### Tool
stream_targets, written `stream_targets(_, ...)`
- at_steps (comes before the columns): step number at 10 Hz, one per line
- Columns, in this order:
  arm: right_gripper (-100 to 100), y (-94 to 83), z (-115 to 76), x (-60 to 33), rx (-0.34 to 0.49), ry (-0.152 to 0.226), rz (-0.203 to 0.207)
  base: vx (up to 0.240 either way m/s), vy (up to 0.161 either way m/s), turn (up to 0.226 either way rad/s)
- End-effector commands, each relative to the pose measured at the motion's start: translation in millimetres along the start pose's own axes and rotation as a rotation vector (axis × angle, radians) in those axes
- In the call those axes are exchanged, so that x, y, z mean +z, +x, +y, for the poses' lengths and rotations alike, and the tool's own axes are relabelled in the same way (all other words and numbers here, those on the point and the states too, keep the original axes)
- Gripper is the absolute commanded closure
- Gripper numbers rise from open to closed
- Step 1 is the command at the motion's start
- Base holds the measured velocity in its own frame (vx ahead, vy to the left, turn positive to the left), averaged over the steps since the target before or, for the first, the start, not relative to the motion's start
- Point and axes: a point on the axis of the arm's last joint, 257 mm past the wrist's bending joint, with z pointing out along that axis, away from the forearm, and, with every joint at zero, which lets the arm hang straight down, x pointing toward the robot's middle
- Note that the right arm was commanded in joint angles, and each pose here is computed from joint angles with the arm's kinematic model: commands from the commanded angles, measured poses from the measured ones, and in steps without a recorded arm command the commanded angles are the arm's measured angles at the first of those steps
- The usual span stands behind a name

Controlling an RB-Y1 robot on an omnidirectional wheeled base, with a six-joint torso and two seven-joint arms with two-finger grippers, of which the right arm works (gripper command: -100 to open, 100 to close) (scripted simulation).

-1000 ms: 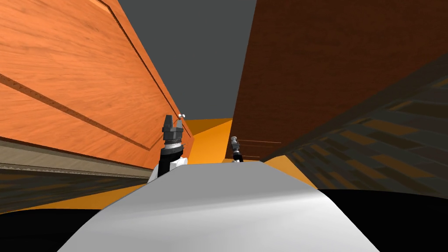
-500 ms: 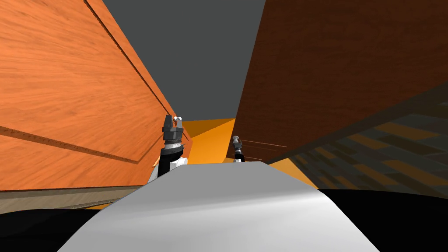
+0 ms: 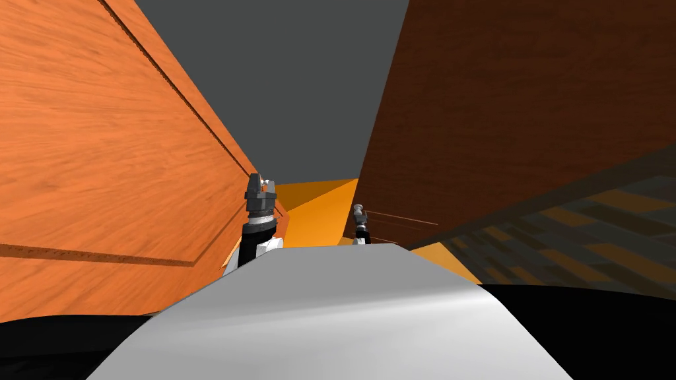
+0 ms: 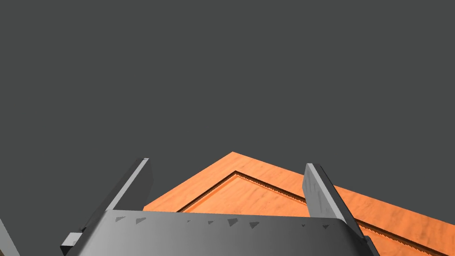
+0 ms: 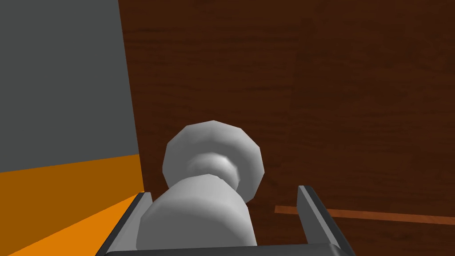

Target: Push the door open

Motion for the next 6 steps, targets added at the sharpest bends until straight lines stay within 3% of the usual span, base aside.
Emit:
stream_targets(1, 100, 1.3, 24.0, 2.4, -0.006, -0.049, 0.009, 0.154, 0.057, -0.049)
stream_targets(6, 100, 1.1, 38.4, 4.9, 0.012, -0.107, 0.004, 0.131, 0.049, -0.051)
